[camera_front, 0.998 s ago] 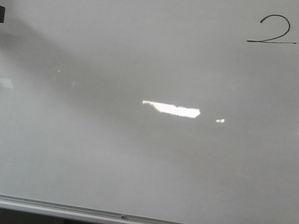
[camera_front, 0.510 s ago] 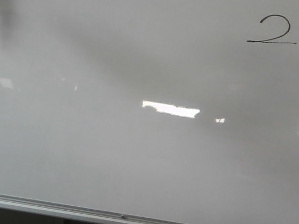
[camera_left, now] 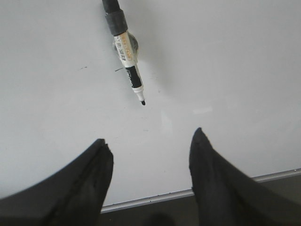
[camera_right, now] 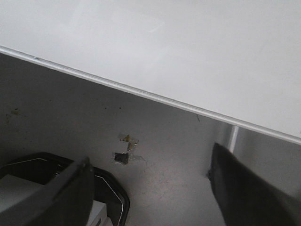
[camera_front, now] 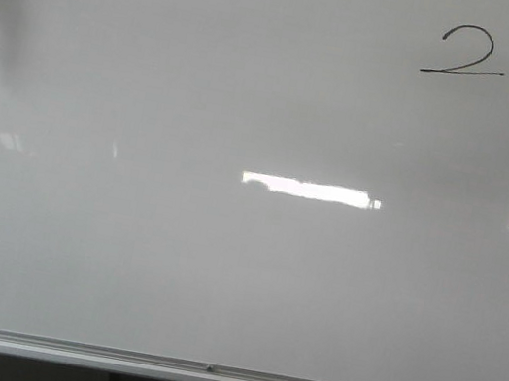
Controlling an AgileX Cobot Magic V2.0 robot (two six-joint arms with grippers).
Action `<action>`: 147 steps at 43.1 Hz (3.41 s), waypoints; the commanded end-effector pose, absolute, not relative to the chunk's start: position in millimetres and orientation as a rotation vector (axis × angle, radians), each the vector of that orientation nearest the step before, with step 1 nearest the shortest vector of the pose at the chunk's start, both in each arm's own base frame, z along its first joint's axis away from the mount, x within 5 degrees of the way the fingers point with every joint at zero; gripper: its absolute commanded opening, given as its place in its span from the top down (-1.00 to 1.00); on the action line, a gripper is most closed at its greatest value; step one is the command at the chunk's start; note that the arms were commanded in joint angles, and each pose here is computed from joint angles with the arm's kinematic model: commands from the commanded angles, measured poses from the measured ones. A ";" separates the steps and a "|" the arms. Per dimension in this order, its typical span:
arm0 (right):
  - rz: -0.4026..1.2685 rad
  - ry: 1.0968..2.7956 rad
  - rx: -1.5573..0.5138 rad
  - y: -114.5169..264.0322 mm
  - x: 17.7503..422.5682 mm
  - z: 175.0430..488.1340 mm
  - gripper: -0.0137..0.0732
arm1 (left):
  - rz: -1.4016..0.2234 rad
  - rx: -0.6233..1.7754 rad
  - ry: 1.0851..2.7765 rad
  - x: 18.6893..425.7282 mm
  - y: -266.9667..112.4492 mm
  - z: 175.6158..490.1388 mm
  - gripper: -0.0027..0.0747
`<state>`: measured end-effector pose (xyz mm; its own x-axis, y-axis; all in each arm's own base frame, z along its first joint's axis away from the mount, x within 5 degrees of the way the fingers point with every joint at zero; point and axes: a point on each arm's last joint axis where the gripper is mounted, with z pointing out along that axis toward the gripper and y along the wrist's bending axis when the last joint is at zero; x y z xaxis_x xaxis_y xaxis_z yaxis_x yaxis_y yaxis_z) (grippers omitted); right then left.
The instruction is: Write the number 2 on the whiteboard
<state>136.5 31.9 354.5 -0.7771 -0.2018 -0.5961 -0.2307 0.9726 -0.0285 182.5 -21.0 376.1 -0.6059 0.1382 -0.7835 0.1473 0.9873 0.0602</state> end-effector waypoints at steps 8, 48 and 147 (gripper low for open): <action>0.068 2.271 -0.228 21.7 109.3 384.5 -0.57 | -0.108 0.158 2.038 123.8 -18.9 406.4 -0.02; 0.088 2.115 -0.212 14.0 78.4 398.6 -0.57 | -0.221 0.122 1.952 97.7 -21.3 390.2 -0.02; 0.086 2.128 -0.212 13.8 77.8 397.6 0.87 | -0.150 0.087 1.973 98.3 -15.2 387.9 0.98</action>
<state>75.2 15.2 383.6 -0.6037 -0.1265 -0.7871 -0.1989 0.9800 -0.0049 95.2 -14.7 375.8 -0.4702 0.0061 -0.8826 0.1270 0.9900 -0.0608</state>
